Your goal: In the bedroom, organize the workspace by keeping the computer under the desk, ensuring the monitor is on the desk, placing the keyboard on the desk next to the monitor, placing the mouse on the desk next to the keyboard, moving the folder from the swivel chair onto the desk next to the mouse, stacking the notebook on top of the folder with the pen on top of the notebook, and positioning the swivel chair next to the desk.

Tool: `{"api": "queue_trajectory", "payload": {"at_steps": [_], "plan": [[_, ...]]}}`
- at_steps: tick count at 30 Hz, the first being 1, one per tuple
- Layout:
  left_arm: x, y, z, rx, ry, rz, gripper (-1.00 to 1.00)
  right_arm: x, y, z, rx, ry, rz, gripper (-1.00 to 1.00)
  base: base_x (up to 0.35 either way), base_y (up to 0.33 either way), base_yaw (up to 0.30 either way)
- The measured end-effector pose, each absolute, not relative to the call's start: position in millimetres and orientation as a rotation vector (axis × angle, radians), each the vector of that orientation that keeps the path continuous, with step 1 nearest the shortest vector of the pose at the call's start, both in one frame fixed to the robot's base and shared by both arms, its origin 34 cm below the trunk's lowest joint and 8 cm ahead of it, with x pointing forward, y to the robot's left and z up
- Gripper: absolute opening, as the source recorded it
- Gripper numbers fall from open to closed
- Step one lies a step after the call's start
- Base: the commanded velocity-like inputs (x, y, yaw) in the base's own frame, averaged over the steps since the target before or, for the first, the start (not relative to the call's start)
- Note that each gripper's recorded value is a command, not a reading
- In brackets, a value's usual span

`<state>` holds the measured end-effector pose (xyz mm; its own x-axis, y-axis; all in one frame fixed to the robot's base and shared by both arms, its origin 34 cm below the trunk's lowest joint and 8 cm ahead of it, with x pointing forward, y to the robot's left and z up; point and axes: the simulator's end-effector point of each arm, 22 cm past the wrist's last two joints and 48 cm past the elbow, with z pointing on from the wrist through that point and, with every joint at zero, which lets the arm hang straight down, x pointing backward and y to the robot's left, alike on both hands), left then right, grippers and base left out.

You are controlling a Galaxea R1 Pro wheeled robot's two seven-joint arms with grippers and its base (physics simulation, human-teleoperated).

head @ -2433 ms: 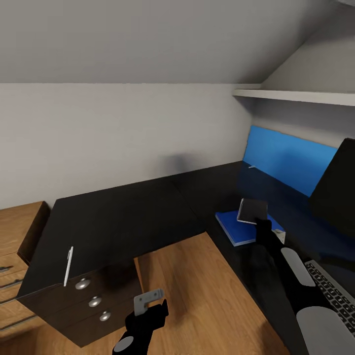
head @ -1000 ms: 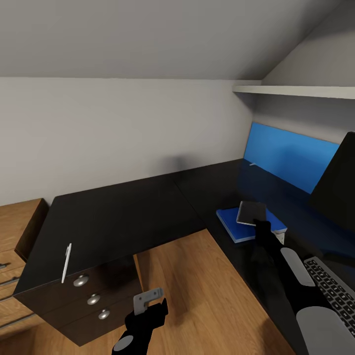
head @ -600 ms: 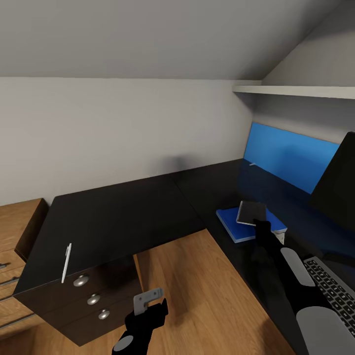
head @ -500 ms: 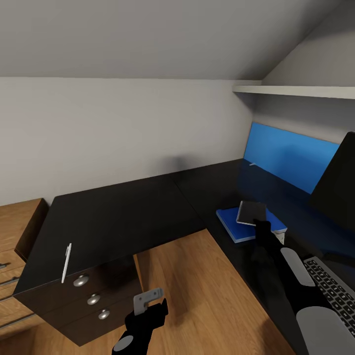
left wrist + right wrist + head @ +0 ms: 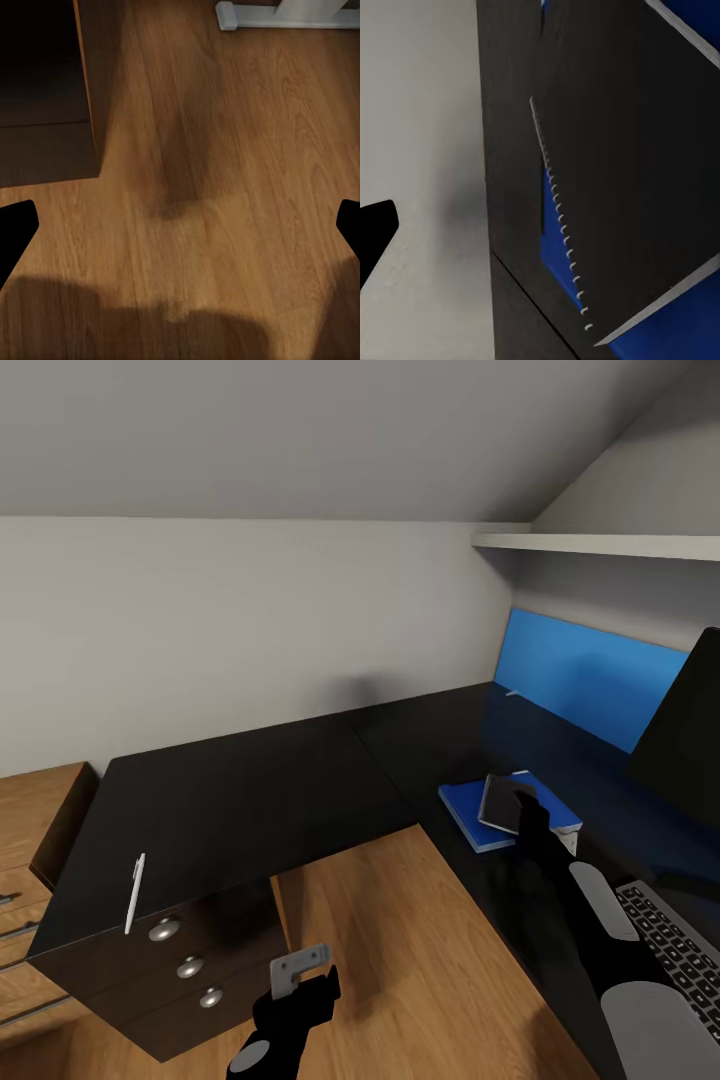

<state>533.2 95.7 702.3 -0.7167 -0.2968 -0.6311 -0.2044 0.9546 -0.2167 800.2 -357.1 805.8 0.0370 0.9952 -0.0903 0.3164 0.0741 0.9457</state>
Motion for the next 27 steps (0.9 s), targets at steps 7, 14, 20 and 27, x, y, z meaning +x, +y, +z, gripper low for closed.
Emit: {"api": "queue_trajectory", "payload": {"at_steps": [7,14,20,27], "plan": [[533.2,96.0,702.1,-0.351,2.393,-0.17,1.0,800.3,-357.3,806.1,1.397,1.437,0.941,1.0,0.0,0.0,0.0],[533.1,97.1,701.4,-0.349,2.393,-0.167,1.0,800.3,-357.9,806.3,1.395,1.437,0.939,1.0,-0.024,-0.029,0.0],[532.9,97.3,700.7,-0.348,2.394,-0.166,1.0,800.4,-358.0,806.5,1.394,1.437,0.939,1.0,-0.099,-0.117,0.0],[532.9,97.4,700.8,-0.347,2.394,-0.165,1.0,800.4,-357.7,806.5,1.394,1.437,0.94,1.0,-0.011,-0.013,0.0]]}}
